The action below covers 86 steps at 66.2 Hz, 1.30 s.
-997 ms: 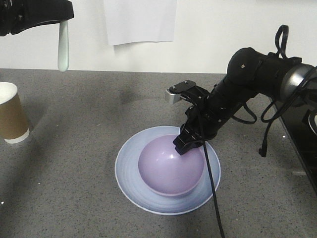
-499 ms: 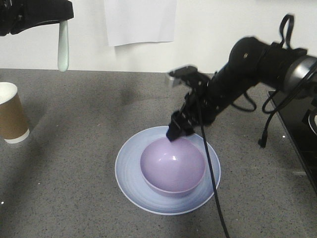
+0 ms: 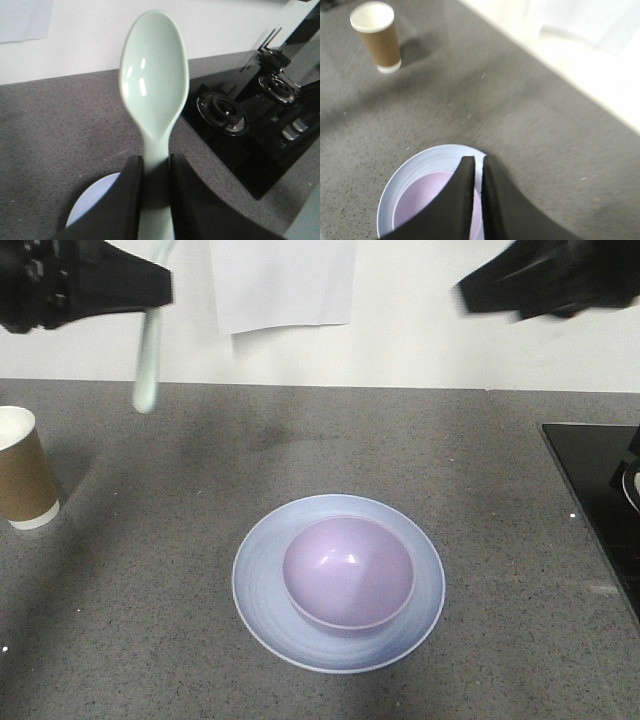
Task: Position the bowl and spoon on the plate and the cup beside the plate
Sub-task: 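Swing the left gripper with the spoon over the bowl, then lower the spoon into the bowl and open the left gripper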
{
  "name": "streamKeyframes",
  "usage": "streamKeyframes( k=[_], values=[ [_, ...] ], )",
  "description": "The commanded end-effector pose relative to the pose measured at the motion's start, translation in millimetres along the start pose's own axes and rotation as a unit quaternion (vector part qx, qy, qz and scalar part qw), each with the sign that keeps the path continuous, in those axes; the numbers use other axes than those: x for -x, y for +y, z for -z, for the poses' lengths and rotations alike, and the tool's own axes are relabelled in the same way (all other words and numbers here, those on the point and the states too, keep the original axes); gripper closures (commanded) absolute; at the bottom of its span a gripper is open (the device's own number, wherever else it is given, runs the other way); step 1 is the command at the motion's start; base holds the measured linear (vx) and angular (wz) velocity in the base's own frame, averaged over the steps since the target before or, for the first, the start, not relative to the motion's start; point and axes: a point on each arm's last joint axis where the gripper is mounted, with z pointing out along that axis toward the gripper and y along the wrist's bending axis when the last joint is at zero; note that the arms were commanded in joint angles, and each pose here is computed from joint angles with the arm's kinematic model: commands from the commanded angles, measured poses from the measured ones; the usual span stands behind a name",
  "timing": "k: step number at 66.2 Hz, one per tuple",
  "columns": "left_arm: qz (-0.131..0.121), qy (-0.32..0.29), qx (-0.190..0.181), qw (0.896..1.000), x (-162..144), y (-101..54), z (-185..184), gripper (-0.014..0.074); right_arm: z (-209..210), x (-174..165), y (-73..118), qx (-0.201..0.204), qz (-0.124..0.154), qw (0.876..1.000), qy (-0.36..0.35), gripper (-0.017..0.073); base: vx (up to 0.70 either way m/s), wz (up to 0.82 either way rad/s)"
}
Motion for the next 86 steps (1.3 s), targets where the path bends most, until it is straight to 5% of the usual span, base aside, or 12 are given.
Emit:
streamKeyframes(
  k=[1,10,21,37,61,86],
  values=[
    [-0.015,-0.024,-0.037,0.999,6,-21.5,0,0.0601,69,5,22.7,-0.041,0.030,0.995,-0.083,0.0571,0.00,0.00],
    [-0.035,0.020,-0.058,0.998,-6,-32.5,-27,0.0601,129,-13,50.9,-0.084,0.055,0.989,-0.109,0.0568,0.00,0.00],
    [-0.052,0.118,-0.046,0.991,-33,-38.3,-69,0.0601,183,-40,76.8,-0.140,0.043,0.981,-0.131,0.0565,0.00,0.00],
    [-0.074,0.261,0.005,0.963,-77,-34.2,-120,0.0601,232,-70,89.9,-0.243,0.016,0.957,-0.158,0.0565,0.00,0.00],
    [-0.050,0.331,0.024,0.942,-105,-16.2,-160,0.0601,227,-67,83.7,-0.252,0.004,0.956,-0.148,0.0565,0.00,0.00],
    [-0.023,0.297,0.004,0.955,-101,-19.5,-168,0.0600,226,-67,83.2,-0.251,-0.002,0.957,-0.148,0.0565,0.00,0.00]
  ],
)
